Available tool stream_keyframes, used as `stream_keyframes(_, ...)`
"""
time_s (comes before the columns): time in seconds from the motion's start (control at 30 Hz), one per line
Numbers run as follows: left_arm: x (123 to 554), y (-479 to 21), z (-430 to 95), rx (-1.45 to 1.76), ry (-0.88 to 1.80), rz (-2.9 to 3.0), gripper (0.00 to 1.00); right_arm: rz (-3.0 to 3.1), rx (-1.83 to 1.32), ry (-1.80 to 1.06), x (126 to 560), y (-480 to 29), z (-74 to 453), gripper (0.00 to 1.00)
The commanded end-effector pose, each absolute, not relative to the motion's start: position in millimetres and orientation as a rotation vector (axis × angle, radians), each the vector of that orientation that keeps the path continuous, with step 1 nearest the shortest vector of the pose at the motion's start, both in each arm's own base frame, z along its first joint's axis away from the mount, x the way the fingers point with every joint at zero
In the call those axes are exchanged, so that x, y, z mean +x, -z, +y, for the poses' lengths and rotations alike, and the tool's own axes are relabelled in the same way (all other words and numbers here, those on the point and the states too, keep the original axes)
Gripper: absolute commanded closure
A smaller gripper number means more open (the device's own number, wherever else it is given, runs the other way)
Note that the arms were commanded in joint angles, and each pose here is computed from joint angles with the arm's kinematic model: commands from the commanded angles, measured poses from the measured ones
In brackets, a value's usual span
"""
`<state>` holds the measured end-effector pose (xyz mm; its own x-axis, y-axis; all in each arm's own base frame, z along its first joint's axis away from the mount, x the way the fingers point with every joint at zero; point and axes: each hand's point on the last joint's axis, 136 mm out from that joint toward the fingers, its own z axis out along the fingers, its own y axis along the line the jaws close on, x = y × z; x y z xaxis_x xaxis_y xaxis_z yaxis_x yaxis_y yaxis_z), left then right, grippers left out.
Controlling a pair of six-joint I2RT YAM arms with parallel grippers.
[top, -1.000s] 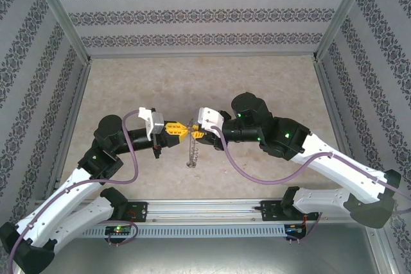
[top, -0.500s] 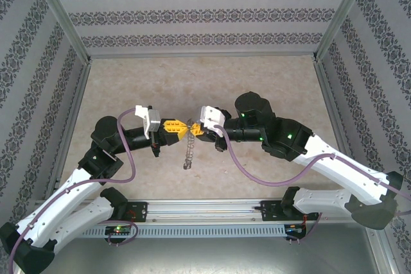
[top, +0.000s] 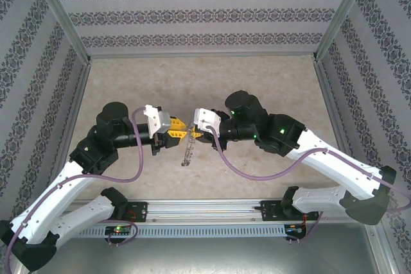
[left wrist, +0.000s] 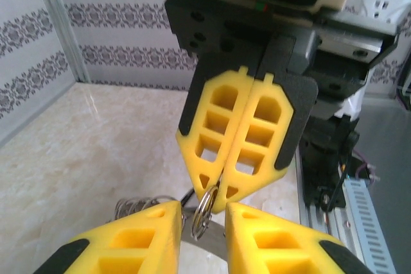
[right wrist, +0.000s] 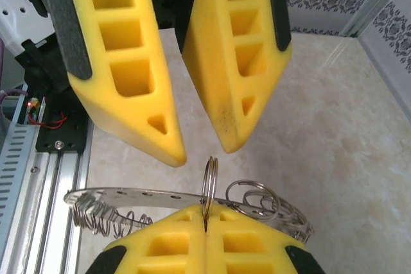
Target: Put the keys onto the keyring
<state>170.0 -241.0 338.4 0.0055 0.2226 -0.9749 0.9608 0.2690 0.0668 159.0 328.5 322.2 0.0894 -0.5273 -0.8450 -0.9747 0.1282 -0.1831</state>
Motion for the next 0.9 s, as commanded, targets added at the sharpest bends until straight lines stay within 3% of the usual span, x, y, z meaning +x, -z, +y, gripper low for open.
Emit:
stream_keyframes(0.0,164.4,-326.9,-238.9,1.249,0.835,1.478,0.75,1.505,-1.523,-0.671,156.0,-338.8,329.9,1.0)
stream_keyframes(0.53,166.7,-327.5,-245.2,1.246,0.876,1.468,0.75,1.511,-1.576,-0.721,148.8,-329.1,337.0,1.0)
stream_keyframes(0.67,166.8,-326.3,-246.9,1.249,0.89,1.469,0.8,1.506,-1.575,-0.721,148.8,-330.1,336.9,1.0)
stream_keyframes(0.77,164.8,-327.1,-247.9,1.256,0.903,1.46,0.99,1.504,-1.575,-0.719,148.9,-330.3,336.9,1.0)
stream_keyframes(0.87,163.8,-329.8,-247.4,1.249,0.905,1.451,1.0,1.504,-1.566,-0.723,148.8,-331.0,336.4,1.0)
